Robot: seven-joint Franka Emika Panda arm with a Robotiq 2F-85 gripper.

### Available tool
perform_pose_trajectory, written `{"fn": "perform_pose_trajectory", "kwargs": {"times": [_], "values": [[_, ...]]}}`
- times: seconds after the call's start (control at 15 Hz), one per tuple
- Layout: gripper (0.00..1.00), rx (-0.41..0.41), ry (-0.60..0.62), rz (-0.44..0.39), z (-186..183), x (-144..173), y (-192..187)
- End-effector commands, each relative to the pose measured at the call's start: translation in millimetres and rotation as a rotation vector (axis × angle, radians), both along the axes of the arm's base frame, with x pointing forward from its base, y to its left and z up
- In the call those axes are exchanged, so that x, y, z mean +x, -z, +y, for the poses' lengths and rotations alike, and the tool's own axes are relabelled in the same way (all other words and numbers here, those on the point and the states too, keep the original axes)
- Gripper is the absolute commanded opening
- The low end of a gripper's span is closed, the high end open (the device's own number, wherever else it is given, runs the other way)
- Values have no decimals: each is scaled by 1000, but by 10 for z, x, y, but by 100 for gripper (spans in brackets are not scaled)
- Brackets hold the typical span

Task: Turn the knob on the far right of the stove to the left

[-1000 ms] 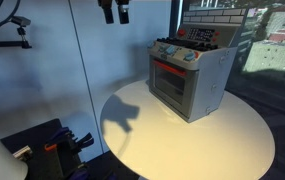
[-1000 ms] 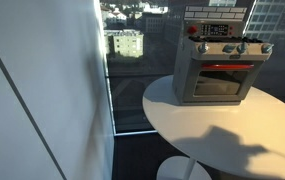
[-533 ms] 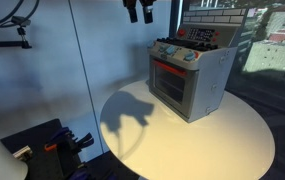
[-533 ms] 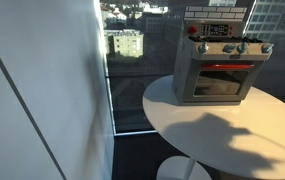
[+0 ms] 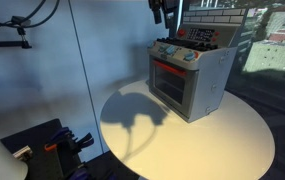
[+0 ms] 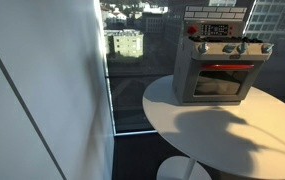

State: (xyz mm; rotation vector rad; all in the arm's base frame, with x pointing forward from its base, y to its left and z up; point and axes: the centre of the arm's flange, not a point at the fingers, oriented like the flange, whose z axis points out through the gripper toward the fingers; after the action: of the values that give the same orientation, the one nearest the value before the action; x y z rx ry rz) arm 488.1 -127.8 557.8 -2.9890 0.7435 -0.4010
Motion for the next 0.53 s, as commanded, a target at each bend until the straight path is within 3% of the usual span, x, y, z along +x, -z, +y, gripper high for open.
{"fn": "perform_pose_trajectory", "kwargs": {"times": [0.0, 0.47], "values": [[100, 4, 95, -37, -105, 202, -17], [100, 5, 66, -19, -74, 128, 102]]}}
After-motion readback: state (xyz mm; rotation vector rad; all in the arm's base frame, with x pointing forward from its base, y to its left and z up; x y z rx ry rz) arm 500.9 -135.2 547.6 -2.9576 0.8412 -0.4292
